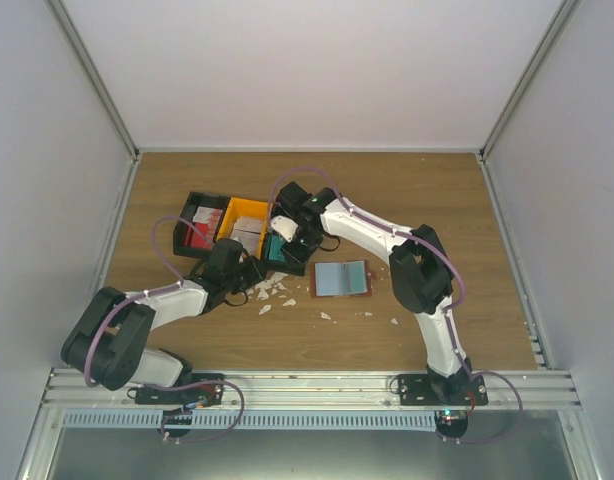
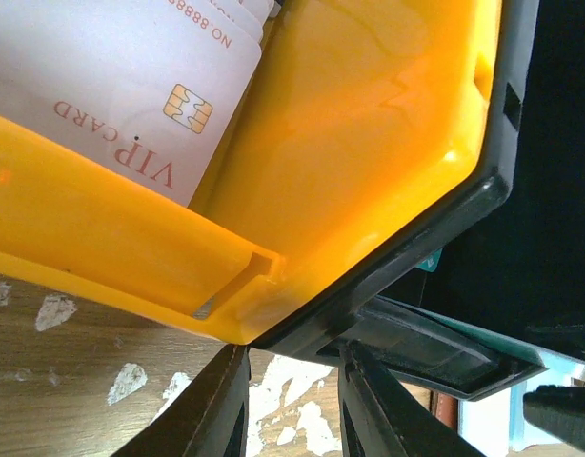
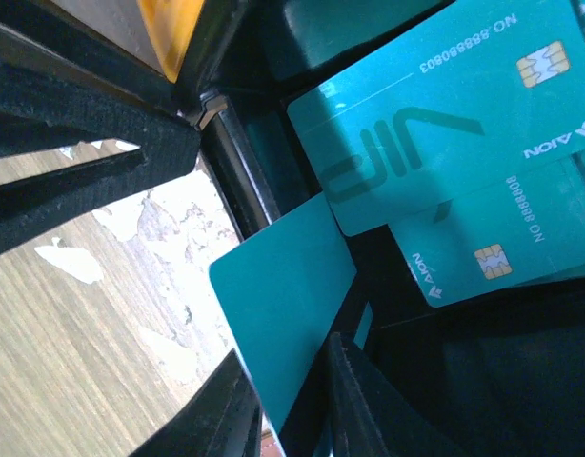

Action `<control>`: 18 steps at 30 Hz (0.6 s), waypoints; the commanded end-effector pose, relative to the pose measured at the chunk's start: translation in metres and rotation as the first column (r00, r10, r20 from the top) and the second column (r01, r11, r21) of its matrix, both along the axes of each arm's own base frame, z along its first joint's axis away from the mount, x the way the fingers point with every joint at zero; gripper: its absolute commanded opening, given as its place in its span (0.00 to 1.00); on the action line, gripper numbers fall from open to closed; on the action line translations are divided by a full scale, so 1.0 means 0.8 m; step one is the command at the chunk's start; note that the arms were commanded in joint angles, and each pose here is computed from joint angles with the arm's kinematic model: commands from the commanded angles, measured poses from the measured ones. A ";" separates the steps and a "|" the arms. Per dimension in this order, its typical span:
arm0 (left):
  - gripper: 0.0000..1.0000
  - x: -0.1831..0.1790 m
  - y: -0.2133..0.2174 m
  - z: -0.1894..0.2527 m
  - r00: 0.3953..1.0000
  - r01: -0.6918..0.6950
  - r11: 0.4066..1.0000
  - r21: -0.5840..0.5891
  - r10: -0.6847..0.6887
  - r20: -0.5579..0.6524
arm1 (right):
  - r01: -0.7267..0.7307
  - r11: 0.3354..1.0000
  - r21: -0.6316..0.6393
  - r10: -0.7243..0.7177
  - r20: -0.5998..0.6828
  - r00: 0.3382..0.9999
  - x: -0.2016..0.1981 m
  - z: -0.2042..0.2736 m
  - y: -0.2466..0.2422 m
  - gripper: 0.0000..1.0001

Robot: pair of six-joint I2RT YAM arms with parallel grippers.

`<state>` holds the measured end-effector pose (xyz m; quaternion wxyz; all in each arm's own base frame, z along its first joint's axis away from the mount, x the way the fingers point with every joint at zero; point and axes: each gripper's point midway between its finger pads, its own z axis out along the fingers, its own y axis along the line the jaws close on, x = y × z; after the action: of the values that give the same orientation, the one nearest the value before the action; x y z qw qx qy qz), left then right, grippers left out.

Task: Put the credit cards into the card holder
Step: Pick up the credit card from the storage box.

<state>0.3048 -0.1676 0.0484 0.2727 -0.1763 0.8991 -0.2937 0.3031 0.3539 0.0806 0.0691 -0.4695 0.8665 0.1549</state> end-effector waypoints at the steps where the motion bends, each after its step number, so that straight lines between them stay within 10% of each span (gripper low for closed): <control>1: 0.28 0.021 -0.002 0.031 0.995 -0.012 1.000 -0.004 0.013 0.096 | 0.022 1.000 0.022 -0.024 0.072 0.997 0.012 0.020 0.005 0.17; 5: 0.28 0.023 -0.003 0.044 0.991 -0.002 1.000 -0.005 0.003 0.131 | 0.036 0.999 0.041 -0.041 0.141 0.989 0.030 0.035 0.009 0.01; 18: 0.55 0.004 -0.012 0.151 0.908 0.157 0.987 0.026 -0.155 0.390 | 0.025 0.966 0.259 -0.095 0.262 0.960 0.035 0.155 -0.005 0.00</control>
<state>0.3090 -0.1699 0.1245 0.3727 -0.1019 0.8625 -0.3268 0.3326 0.3561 0.1552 0.1979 -0.4561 0.8541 0.1530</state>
